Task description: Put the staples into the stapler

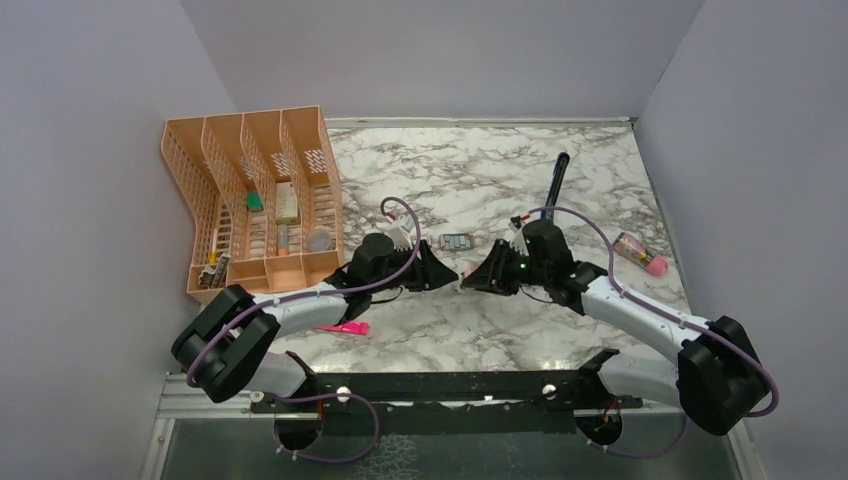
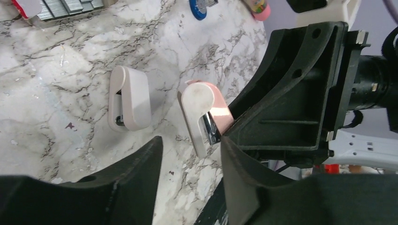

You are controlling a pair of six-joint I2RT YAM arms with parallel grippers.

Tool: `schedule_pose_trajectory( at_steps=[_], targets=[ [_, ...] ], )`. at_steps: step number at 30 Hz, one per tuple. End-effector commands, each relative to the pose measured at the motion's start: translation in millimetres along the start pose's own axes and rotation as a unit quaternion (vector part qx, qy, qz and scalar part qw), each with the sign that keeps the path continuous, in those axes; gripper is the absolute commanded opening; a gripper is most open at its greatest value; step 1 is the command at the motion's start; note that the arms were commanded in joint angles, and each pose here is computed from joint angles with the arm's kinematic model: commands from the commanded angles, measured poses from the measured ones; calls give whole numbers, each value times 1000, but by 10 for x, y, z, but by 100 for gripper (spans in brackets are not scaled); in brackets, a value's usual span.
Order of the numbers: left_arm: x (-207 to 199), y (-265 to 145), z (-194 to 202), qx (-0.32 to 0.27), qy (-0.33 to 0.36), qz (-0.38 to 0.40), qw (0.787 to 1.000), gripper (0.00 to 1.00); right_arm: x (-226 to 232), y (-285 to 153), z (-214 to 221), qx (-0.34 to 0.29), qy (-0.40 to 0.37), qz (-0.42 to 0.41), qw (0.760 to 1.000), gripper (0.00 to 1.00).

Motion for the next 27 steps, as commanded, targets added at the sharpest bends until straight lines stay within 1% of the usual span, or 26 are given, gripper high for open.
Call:
schedule_pose_trajectory(
  at_steps=[1,4,6,14,16,21,27],
  targets=[
    [-128,34,-50,-9,12,37,999,45,213,-81,-2,9,-3,-70,997,23],
    [-123,58,-26,1,15,42,999,38,260,-94,-10,10,-6,-84,996,23],
    [-119,68,-12,7,16,44,999,35,273,-100,-15,11,-9,-87,996,23],
    [-150,106,97,47,23,67,996,34,285,-110,-17,12,-13,-92,996,23],
    [-173,112,135,61,28,77,995,28,274,-112,-29,10,-11,-88,996,23],
    [-142,118,157,62,44,76,994,0,219,-155,-81,-1,-18,-57,998,23],
    [-70,142,148,61,81,62,993,0,115,-301,-232,-24,-25,-5,999,23]
  ],
)
Point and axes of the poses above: each gripper's point midway between its finger pads, its own y axis out along the fingers, its own x axis along the line the jaws close on, z = x × y, the point moved 5 cm from there along -y, back along the fingers, and after that the axes turned 1 degree about y, right-handed, at the moved point
